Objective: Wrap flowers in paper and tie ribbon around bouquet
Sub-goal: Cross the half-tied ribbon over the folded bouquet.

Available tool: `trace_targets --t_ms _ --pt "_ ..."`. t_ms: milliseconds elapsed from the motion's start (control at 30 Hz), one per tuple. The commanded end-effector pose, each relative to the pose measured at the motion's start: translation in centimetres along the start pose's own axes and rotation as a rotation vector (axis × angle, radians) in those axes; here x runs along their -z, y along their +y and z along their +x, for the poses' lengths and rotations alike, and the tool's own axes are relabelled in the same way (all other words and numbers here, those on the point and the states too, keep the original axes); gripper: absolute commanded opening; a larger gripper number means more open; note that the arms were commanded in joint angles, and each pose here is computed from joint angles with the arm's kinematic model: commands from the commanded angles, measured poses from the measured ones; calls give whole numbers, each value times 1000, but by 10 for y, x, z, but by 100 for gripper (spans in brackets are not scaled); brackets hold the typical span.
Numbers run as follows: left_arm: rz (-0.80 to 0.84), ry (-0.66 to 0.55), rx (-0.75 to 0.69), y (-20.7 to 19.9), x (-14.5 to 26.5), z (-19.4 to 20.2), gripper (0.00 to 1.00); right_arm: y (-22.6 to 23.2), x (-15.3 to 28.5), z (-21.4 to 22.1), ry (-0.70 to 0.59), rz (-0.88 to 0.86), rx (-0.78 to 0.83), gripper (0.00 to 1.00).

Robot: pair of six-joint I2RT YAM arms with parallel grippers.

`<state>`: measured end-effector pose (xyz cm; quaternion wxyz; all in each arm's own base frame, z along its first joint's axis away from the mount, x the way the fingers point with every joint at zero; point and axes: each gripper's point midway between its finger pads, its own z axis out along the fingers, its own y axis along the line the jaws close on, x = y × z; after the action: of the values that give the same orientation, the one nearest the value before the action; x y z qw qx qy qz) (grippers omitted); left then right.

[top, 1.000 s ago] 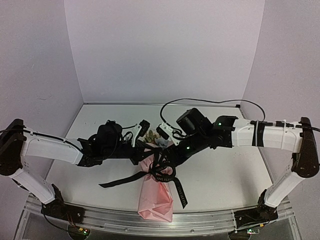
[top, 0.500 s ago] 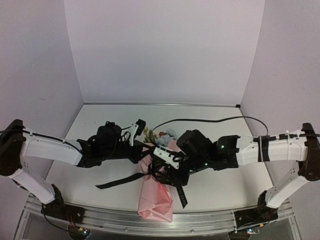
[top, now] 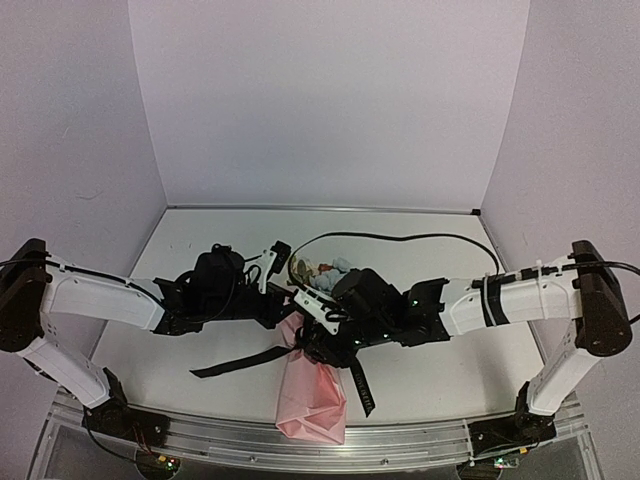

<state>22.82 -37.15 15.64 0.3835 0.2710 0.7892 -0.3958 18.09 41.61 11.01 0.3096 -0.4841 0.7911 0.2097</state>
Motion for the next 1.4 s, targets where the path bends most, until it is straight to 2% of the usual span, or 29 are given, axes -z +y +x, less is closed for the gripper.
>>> trace_targets --t_ms 0,833,1100,1200,1367 --pt "17 -69 -11 -11 6 -28 0 -3 -1 -36 -109 26 -108 41" --pt "48 -39 -30 -12 12 -17 0 11 -10 -1 -22 -17 -208 38" --pt "64 -28 -24 -12 13 -10 0 11 -15 7 -4 -12 -190 37" --pt "60 -26 -24 -11 14 -8 0 11 -17 6 -3 -11 -189 31" --pt "43 -33 -23 -8 15 -10 0 7 -13 7 -10 8 -195 10"
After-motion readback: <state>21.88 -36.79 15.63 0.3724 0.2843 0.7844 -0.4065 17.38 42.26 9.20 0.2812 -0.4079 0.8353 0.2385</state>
